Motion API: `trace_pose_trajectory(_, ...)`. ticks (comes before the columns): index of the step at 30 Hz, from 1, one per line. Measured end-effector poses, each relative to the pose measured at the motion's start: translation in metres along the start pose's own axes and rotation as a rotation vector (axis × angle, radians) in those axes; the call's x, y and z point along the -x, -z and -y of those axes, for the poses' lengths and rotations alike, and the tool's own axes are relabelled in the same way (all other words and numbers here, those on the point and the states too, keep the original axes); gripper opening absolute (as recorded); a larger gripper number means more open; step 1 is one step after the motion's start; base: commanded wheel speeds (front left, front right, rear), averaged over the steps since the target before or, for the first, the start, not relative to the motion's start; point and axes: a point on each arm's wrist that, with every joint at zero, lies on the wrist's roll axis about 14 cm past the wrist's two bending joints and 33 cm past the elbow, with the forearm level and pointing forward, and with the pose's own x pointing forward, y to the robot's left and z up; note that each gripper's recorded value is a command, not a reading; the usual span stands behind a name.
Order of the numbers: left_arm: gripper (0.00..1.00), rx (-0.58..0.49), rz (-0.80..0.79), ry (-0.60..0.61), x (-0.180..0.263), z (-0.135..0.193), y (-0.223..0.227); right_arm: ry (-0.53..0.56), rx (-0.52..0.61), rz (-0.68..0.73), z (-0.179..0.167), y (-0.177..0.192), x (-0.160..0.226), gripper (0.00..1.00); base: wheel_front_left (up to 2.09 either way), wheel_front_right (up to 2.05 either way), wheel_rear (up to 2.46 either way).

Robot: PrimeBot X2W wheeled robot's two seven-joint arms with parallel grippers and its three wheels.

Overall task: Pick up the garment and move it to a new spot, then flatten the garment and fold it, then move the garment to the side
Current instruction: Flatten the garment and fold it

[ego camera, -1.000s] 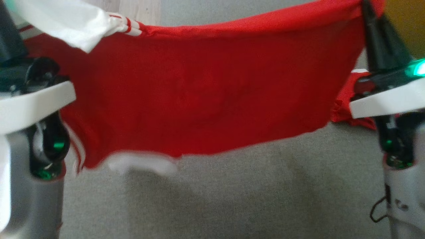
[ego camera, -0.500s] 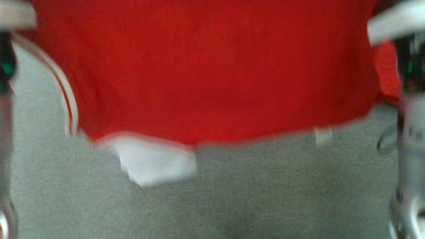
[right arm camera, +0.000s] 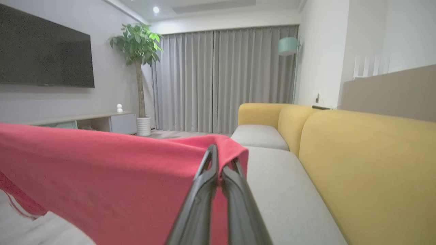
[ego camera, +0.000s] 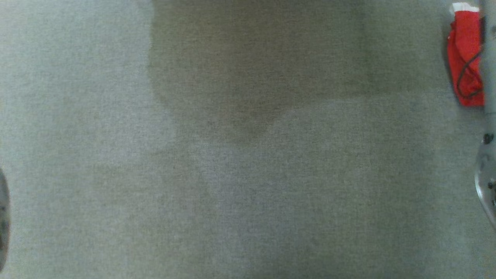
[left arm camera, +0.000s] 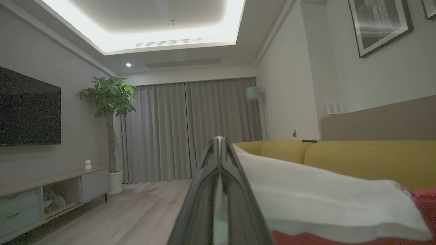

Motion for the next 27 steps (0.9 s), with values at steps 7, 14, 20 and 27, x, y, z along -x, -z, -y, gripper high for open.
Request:
trace_pose_trajectory(7, 0.00, 0.026, -0.199, 0.027, 0.049, 0.015, 0.068, -0.007, -0.066, -0.290, -0.010, 0.091, 0.038, 0.00, 0.00, 0.00, 0.00)
trace_pose_trajectory(14, 0.00, 0.043, -0.475, 0.057, 0.156, 0.030, 0.141, -0.117, 0.073, -0.616, -0.026, 0.168, 0.117, 0.00, 0.00, 0.00, 0.00)
trace_pose_trajectory(20, 0.00, -0.010, -0.549, 0.124, 0.208, 0.039, 0.142, -0.183, 0.140, -0.729, -0.026, 0.173, 0.161, 0.00, 0.00, 0.00, 0.00)
trace_pose_trajectory(27, 0.00, -0.069, -0.642, 0.236, 0.265, 0.051, 0.136, -0.223, 0.119, -0.850, -0.028, 0.174, 0.217, 0.00, 0.00, 0.00, 0.00)
